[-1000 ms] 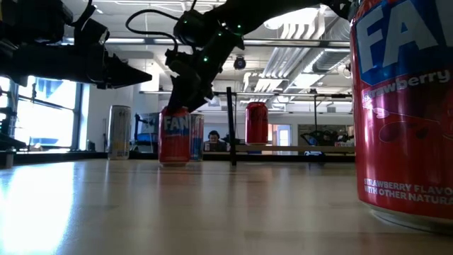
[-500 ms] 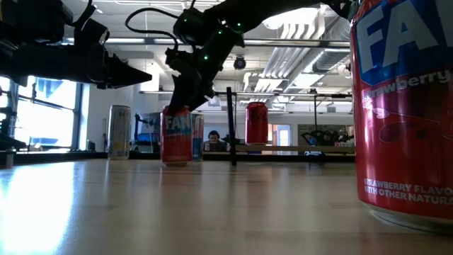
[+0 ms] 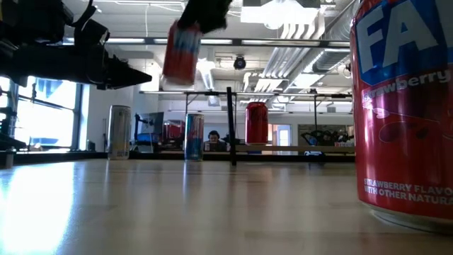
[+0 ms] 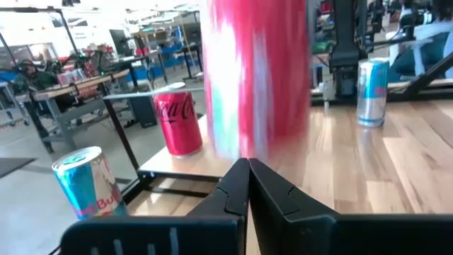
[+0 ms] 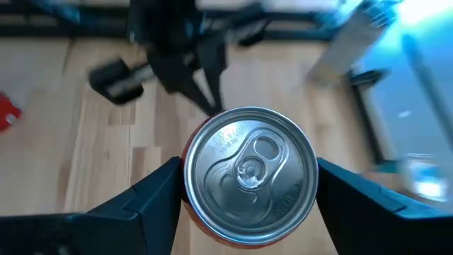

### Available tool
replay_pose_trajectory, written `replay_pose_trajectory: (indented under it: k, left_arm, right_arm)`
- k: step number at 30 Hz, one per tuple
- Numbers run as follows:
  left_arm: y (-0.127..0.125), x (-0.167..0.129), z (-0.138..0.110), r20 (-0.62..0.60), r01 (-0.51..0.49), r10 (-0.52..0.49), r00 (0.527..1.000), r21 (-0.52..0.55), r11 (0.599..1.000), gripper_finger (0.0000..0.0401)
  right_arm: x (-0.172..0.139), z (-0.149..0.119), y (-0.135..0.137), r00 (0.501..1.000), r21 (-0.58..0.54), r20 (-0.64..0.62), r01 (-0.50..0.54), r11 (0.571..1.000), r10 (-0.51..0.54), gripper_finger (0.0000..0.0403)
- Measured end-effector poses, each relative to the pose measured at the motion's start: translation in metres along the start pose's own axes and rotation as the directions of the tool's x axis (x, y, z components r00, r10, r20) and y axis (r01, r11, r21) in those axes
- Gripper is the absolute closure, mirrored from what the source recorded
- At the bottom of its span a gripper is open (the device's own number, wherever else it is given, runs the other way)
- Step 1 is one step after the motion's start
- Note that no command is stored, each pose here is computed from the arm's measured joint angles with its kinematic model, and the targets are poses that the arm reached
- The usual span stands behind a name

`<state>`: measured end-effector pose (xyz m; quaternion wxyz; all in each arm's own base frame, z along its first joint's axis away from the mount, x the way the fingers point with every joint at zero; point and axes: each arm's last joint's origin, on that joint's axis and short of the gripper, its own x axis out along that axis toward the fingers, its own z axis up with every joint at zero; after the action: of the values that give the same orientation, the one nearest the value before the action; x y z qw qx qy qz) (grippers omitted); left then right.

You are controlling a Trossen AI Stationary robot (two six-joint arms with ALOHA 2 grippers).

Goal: Place canned beverage on shelf
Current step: Put the top red soda can on the shelf

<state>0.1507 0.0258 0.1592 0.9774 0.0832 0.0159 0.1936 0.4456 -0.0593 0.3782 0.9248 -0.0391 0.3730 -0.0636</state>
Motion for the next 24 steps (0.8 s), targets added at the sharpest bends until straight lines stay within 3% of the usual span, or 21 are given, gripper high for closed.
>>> replay_pose_trajectory:
  k: [6, 12, 18, 24]
  left_arm:
    - [0.000, 0.000, 0.000, -0.002, 0.000, 0.000, 1.000, 0.000, 1.000, 0.0401]
    - [0.000, 0.000, 0.000, -0.004, 0.001, -0.001, 1.000, 0.001, 1.000, 0.0401]
    - [0.000, 0.000, -0.001, -0.006, 0.001, -0.001, 1.000, 0.001, 1.000, 0.0401]
    - [0.000, 0.000, -0.001, -0.012, 0.002, -0.002, 1.000, 0.002, 1.000, 0.0401]
  right_arm:
    - [-0.084, -0.005, -0.012, 0.979, 0.045, -0.032, 0.205, 0.978, -0.204, 0.0136]
    - [-0.151, -0.030, -0.039, 0.921, 0.151, -0.148, 0.380, 0.913, -0.359, 0.0136]
    - [-0.159, -0.070, -0.075, 0.861, 0.223, -0.303, 0.481, 0.848, -0.409, 0.0136]
    - [-0.138, -0.133, -0.119, 0.835, 0.297, -0.384, 0.515, 0.804, -0.394, 0.0136]
